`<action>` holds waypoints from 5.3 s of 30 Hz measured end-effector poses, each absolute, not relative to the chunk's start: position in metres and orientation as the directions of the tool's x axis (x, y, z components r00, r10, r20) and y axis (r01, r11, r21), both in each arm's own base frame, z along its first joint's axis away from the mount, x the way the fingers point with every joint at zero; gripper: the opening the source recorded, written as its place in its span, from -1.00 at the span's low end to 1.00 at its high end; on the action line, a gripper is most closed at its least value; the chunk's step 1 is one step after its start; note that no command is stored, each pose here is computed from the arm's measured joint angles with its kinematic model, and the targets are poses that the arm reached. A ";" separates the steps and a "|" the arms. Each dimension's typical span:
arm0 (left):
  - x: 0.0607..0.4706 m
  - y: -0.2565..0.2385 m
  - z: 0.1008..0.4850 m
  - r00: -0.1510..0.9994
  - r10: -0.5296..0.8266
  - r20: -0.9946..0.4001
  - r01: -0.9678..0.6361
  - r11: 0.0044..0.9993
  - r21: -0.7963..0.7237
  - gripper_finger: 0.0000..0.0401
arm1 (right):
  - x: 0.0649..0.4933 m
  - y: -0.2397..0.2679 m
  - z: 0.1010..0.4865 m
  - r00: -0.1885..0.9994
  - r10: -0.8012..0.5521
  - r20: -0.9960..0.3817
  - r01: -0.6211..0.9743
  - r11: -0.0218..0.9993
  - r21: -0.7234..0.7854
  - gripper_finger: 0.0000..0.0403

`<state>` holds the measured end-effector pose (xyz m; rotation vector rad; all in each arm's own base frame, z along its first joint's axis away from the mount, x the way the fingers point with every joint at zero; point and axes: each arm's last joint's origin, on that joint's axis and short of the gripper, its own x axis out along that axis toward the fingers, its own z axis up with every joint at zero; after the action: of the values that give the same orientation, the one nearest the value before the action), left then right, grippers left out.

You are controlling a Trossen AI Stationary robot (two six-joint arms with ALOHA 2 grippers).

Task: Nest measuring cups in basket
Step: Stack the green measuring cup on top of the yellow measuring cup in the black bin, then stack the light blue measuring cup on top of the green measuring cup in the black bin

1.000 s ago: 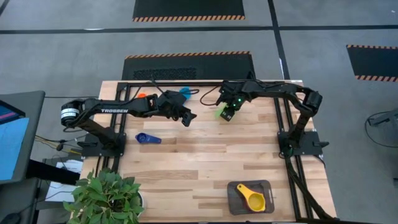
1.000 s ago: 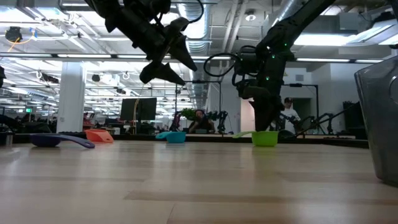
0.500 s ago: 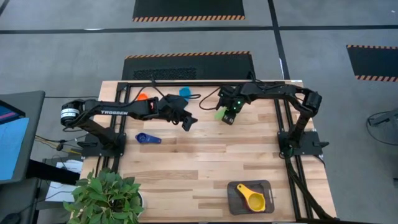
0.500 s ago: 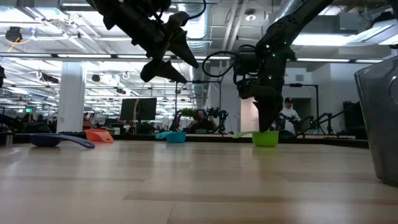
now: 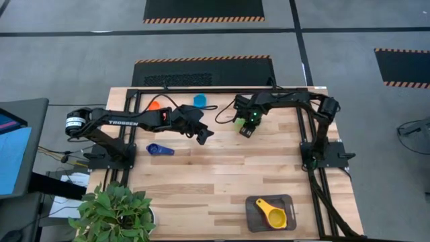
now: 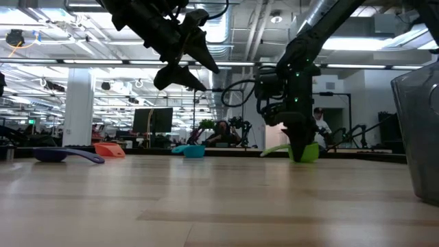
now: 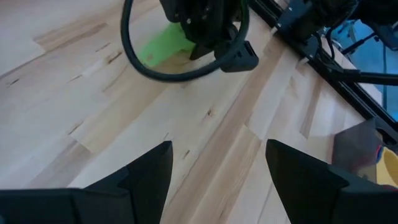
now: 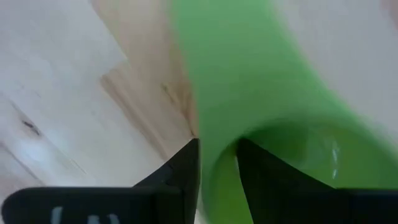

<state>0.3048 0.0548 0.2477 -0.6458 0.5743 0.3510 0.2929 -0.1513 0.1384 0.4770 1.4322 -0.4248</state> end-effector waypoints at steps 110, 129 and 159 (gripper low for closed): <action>0.281 0.053 0.226 0.545 0.129 -0.828 -0.526 0.822 -0.218 0.23 | 0.281 0.018 0.310 0.469 -0.682 -0.561 0.883 0.378 0.278 -0.55; 0.296 0.151 0.214 0.606 0.341 -0.719 -0.676 0.697 -0.239 0.23 | 0.293 -0.140 0.328 0.791 -0.347 -0.503 0.587 0.661 0.467 -0.54; 0.393 0.223 0.184 0.062 0.349 -0.935 -0.826 0.544 0.148 0.23 | 0.279 -0.142 0.314 0.776 -0.070 -0.627 0.379 0.846 0.375 -0.54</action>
<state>0.3925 0.2230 0.1840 -0.4936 1.2020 0.9441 0.2786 -0.1420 0.3139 0.5128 0.6416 -0.2549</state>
